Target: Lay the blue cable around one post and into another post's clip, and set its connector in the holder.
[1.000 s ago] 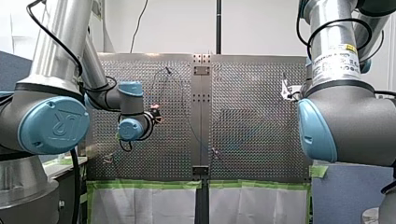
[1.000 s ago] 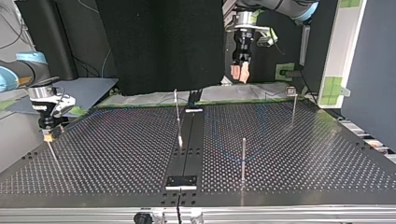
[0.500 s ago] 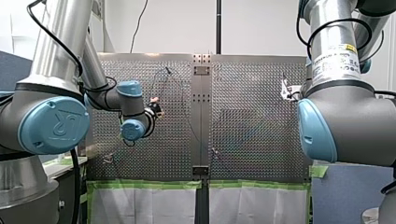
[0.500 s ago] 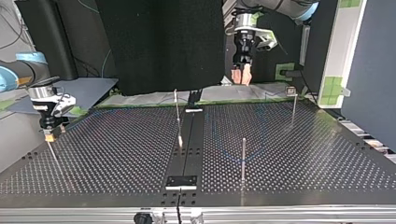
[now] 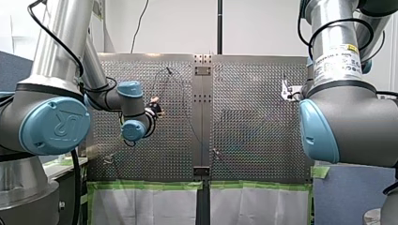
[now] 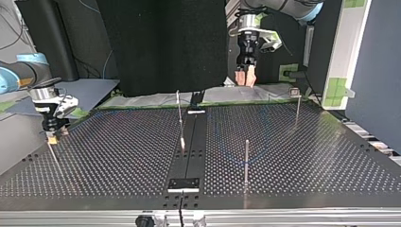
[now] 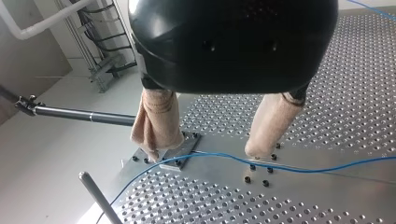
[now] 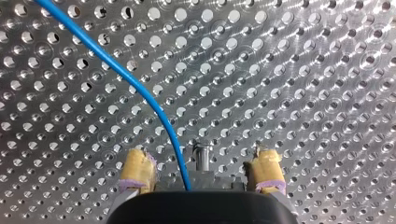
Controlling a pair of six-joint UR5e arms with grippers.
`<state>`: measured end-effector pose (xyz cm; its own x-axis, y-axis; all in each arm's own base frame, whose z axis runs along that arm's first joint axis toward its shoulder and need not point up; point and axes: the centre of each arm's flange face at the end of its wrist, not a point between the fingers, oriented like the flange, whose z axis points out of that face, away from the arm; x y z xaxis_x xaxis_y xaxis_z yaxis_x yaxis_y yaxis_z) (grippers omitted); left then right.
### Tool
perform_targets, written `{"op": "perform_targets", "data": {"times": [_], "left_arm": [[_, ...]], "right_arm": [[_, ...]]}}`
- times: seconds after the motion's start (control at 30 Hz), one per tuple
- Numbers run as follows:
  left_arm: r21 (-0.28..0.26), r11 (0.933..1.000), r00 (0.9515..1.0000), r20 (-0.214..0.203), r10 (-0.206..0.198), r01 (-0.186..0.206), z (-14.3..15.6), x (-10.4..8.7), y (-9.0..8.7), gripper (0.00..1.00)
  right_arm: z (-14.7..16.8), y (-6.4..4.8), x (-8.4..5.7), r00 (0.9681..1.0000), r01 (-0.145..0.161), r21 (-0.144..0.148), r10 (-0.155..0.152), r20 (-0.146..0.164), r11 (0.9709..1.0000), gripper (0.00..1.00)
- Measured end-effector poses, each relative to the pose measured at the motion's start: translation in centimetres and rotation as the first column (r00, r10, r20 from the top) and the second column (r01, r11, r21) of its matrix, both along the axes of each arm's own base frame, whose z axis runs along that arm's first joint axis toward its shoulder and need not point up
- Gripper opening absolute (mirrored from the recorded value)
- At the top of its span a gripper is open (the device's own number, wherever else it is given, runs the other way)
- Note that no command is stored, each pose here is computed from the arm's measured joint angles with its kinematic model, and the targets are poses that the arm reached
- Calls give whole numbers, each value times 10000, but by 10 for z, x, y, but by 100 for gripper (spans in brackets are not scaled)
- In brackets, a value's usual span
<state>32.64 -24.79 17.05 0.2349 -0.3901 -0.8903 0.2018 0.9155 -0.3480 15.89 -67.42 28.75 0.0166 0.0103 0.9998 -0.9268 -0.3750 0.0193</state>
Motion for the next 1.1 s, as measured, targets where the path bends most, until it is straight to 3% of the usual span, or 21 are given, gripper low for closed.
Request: {"op": "perform_targets", "data": {"times": [0.7,1.1], "left_arm": [[-6,9999,9999,-49,130,-130,-1,3,5,100],[6,9998,9998,-80,180,-180,-1,4,6,100]], "right_arm": [[0,2,4,9999,-105,28,105,-37,9999,100],[-1,4,11,9992,-391,41,392,-103,9992,100]]}}
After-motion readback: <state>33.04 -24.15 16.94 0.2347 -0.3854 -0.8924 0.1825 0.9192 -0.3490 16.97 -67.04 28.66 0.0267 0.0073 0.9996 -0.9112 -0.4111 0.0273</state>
